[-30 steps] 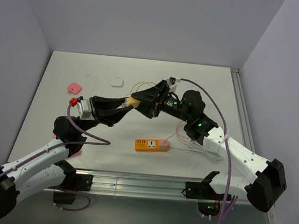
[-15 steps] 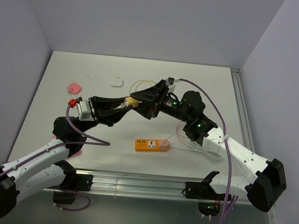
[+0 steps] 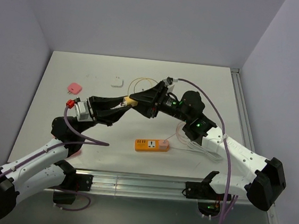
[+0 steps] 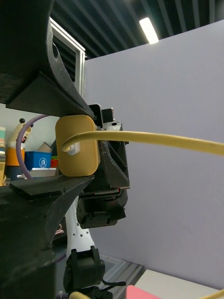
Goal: Insert the plug
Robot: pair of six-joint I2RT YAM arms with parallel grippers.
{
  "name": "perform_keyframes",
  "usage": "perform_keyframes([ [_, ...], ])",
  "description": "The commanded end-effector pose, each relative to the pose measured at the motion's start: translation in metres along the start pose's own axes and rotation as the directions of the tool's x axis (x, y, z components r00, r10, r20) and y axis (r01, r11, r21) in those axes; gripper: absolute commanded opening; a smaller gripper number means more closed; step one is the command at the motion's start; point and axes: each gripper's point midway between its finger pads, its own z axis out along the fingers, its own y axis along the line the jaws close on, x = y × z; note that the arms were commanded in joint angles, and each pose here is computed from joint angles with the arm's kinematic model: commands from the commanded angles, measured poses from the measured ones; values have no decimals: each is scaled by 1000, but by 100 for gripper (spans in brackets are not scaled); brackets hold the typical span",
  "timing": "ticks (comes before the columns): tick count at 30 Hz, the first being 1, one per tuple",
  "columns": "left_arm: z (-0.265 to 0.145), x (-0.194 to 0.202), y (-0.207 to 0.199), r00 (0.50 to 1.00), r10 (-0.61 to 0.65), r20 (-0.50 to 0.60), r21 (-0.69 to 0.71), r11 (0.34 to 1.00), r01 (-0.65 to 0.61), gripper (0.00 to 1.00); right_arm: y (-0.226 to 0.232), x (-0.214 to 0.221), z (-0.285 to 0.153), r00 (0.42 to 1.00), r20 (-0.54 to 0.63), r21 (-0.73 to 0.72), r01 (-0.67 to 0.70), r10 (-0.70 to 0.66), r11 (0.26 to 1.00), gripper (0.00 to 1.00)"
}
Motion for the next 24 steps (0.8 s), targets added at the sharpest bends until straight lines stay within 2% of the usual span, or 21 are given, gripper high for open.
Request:
perform_keyframes([
  [1, 3, 14, -17, 995, -26, -99, 109, 993, 37, 20, 32, 12, -2, 995, -38, -117, 90, -95, 989, 7],
  [2, 4, 15, -16, 993, -36, -108, 101, 994, 47, 28, 31, 12, -3, 994, -38, -115, 99, -104, 988, 0],
  [3, 3, 13, -10, 993, -61, -104, 56, 996, 67, 36, 28, 12, -2, 993, -37, -106, 107, -111, 989, 0],
  [4, 1, 15, -7, 990, -82, -111, 25, 996, 85, 63, 25, 10, -2, 993, -32, -94, 114, -117, 989, 0],
  [5, 0, 10, -5, 991, -91, -96, -2, 996, 91, 75, 19, 7, -2, 991, -23, -74, 133, -135, 988, 0],
  [6, -2, 8, 7, 988, -136, -78, -87, 988, 129, 83, 15, 5, -1, 989, -16, -60, 145, -146, 988, 0],
  [7, -4, 14, 13, 978, -185, -98, -145, 975, 170, 96, 11, 2, -2, 987, -5, -44, 157, -158, 987, 0],
  [9, -2, 4, 24, 963, -254, -85, -230, 946, 229, 100, -3, -10, -3, 977, 34, 28, 211, -212, 977, 0],
  [10, -7, 17, 31, 944, -300, -137, -295, 922, 250, 99, -9, -16, -4, 961, 49, 59, 269, -272, 961, 0],
  [12, -5, 7, 35, 937, -318, -141, -328, 908, 259, 100, -23, -31, -8, 940, 102, 160, 308, -326, 938, 0],
  [13, -11, 17, 34, 918, -349, -187, -353, 896, 269, 99, -26, -37, -11, 910, 111, 202, 373, -400, 906, 0],
  [15, -14, 11, 33, 911, -360, -202, -372, 888, 269, 100, -43, -47, -21, 883, 123, 307, 400, -453, 863, 0],
  [16, -19, 11, 37, 907, -370, -201, -413, 872, 264, 100, -52, -61, -26, 843, 151, 372, 435, -516, 820, 0],
  [17, -29, 16, 39, 888, -402, -225, -468, 844, 263, 99, -64, -66, -33, 832, 148, 434, 431, -534, 791, 0],
  [19, -44, 23, 48, 859, -469, -208, -578, 767, 279, 99, -77, -80, -46, 780, 163, 521, 452, -604, 724, 0],
  [20, -64, 33, 60, 825, -537, -175, -705, 654, 276, 99, -85, -81, -52, 774, 153, 559, 445, -614, 699, 0],
  [23, -100, 57, 70, 768, -624, -144, -848, 477, 229, 100, -103, -90, -67, 725, 141, 664, 436, -674, 607, 0],
  [24, -104, 63, 69, 756, -635, -162, -854, 474, 216, 99, -107, -91, -70, 713, 133, 687, 434, -688, 583, 0],
])
